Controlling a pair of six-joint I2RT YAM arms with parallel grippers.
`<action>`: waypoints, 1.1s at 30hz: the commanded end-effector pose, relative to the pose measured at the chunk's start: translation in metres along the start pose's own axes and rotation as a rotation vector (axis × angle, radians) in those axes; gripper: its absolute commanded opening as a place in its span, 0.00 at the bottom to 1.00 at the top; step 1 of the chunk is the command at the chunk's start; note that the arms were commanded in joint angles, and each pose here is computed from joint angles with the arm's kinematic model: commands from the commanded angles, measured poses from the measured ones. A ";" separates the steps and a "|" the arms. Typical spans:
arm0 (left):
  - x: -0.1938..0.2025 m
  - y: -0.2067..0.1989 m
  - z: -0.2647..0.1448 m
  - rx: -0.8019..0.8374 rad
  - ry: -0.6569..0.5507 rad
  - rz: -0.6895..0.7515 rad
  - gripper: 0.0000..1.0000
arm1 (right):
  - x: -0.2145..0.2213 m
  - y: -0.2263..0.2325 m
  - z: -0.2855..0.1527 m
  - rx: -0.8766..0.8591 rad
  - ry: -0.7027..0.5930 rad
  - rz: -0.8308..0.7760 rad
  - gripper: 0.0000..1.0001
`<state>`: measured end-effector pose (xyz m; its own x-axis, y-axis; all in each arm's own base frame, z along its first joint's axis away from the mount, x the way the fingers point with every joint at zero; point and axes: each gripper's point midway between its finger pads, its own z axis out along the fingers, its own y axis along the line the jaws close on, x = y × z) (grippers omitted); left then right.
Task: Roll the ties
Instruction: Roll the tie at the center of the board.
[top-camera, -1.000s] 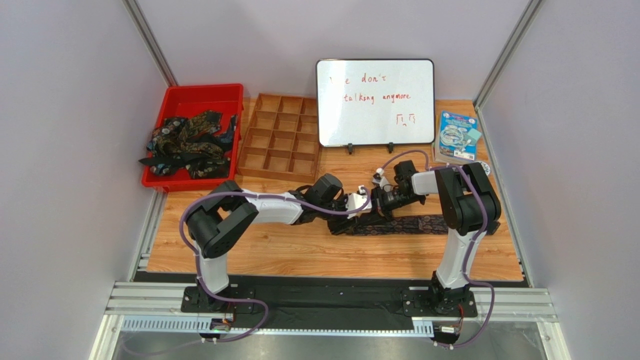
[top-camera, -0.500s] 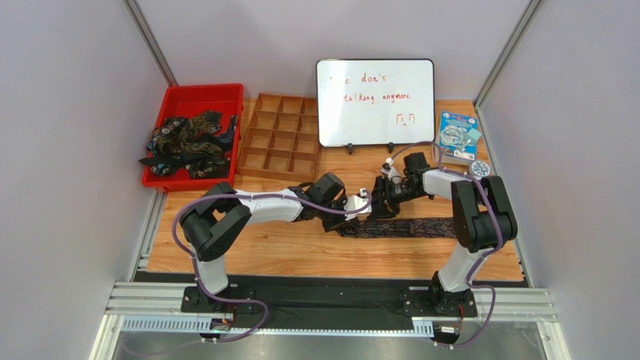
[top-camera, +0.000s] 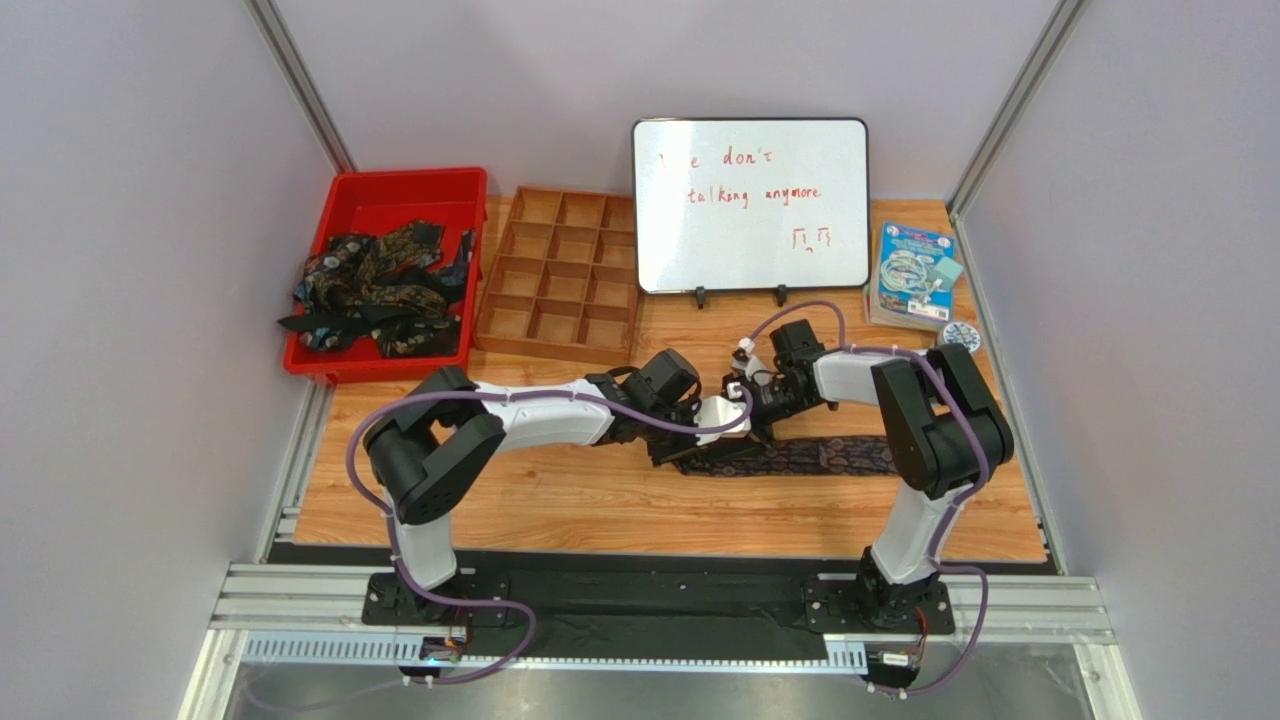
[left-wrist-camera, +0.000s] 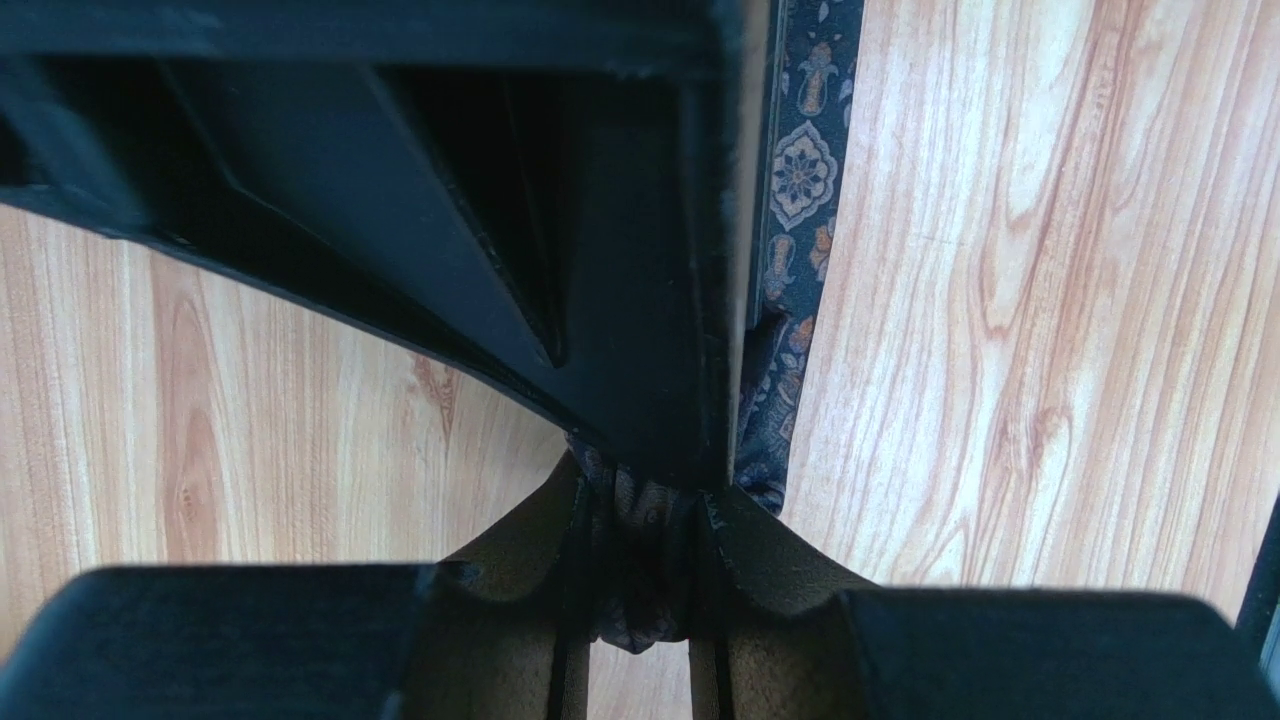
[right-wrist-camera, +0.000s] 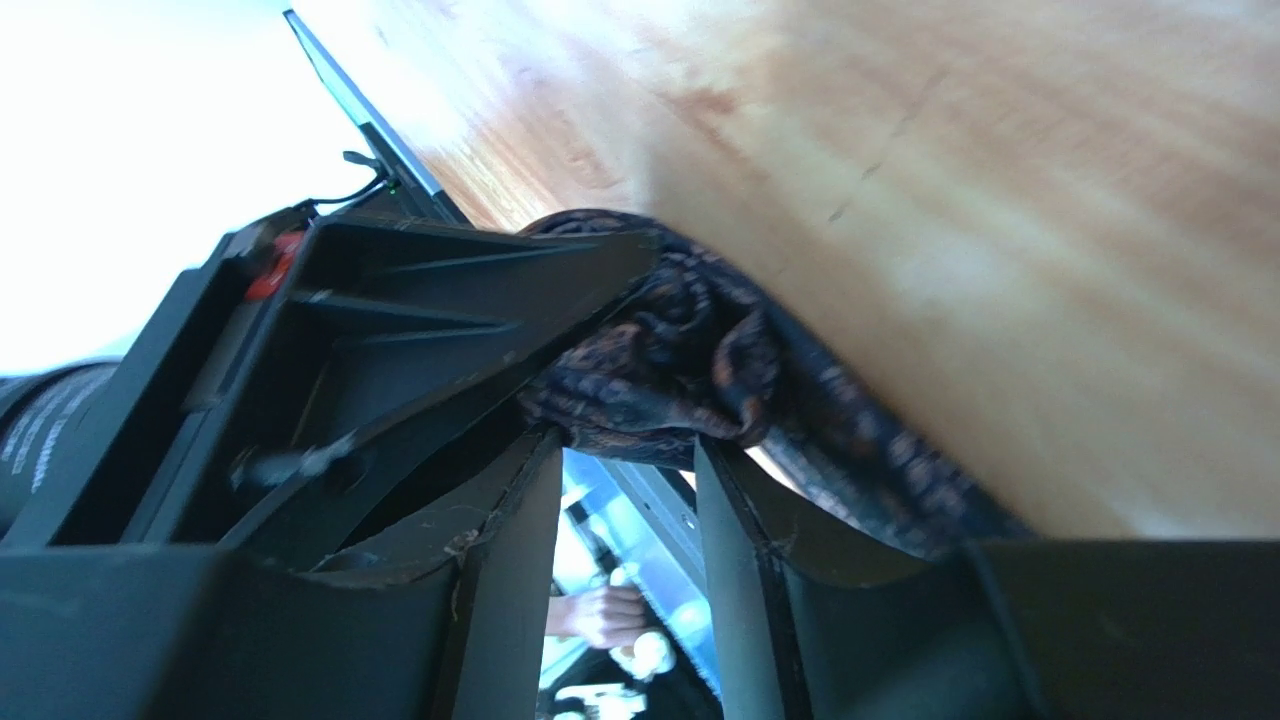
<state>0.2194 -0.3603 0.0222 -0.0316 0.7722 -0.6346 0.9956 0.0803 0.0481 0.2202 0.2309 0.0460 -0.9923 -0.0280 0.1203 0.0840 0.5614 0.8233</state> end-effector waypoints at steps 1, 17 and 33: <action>0.014 -0.002 0.004 0.007 0.068 0.006 0.24 | -0.013 -0.008 0.014 0.007 -0.007 0.020 0.42; 0.009 -0.009 -0.014 0.032 0.006 0.017 0.49 | -0.006 -0.049 0.006 0.044 0.041 0.107 0.00; -0.037 0.014 -0.008 -0.021 -0.194 0.070 0.72 | -0.003 -0.077 -0.005 0.104 0.064 0.139 0.00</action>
<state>0.2138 -0.3548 0.0371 0.0070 0.6950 -0.7189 0.9969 0.0518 0.0598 0.2361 0.2028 0.0194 -0.9906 -0.0526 0.1266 0.0826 0.5081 0.8573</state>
